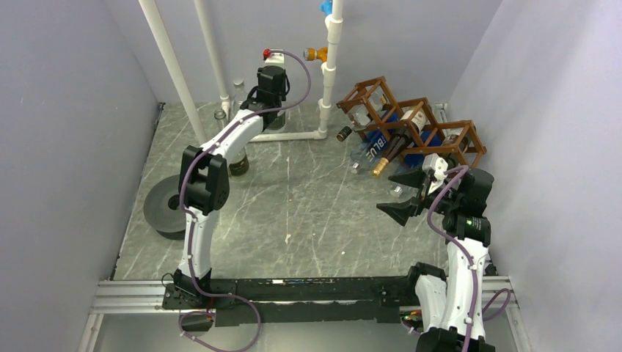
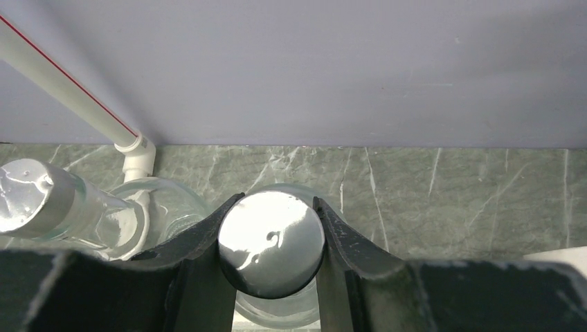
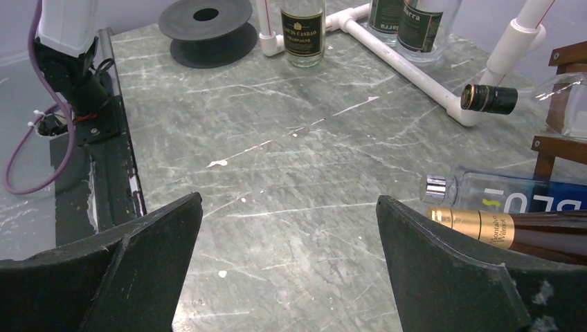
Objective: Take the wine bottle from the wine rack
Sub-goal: Place the wine bottle at the center of the board.
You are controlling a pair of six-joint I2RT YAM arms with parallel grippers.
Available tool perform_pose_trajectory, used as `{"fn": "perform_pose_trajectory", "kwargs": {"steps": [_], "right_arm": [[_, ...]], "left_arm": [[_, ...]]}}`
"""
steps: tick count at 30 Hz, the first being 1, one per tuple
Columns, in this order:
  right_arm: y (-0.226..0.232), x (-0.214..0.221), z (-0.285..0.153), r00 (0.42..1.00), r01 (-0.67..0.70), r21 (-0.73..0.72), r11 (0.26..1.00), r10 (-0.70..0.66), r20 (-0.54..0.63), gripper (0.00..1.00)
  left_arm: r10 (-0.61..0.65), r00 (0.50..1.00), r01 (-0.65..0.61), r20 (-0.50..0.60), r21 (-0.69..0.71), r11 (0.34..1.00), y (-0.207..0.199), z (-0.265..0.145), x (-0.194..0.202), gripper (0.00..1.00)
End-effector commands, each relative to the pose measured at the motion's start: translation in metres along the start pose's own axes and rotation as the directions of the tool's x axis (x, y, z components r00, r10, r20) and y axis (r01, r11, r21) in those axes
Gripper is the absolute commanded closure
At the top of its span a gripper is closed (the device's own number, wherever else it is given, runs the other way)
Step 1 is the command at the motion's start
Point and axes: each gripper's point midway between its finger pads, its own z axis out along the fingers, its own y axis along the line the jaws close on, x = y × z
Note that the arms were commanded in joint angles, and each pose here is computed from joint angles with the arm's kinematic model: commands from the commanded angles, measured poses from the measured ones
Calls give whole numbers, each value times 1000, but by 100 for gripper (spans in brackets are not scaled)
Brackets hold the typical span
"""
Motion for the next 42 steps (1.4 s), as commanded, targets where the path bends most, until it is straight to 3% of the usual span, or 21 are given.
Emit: {"fn": "perform_pose_trajectory", "kwargs": {"steps": [1, 5, 14, 26, 33, 37, 42], "right_arm": [[5, -3, 0, 999, 32, -30, 999, -32, 19, 1], [5, -3, 0, 999, 33, -30, 999, -33, 18, 1], [5, -3, 0, 999, 31, -31, 999, -30, 19, 1], [5, -3, 0, 999, 32, -31, 999, -32, 18, 1], [4, -4, -1, 999, 38, -26, 999, -38, 16, 1], [5, -4, -1, 999, 45, -23, 999, -45, 14, 1], [5, -4, -1, 999, 53, -21, 998, -53, 13, 1]], "left_arm": [[-146, 949, 152, 280, 1, 988, 11, -17, -109, 100], [-146, 954, 155, 262, -12, 988, 12, -13, -99, 95], [-151, 961, 158, 234, -12, 987, 10, -9, -88, 73], [-164, 953, 169, 254, 4, 986, 14, -20, -105, 44], [-184, 947, 184, 264, 25, 983, 16, -31, -118, 37], [-211, 945, 197, 250, 79, 977, 12, -45, -126, 33], [-221, 948, 161, 227, 255, 953, -6, -81, -133, 20]]}}
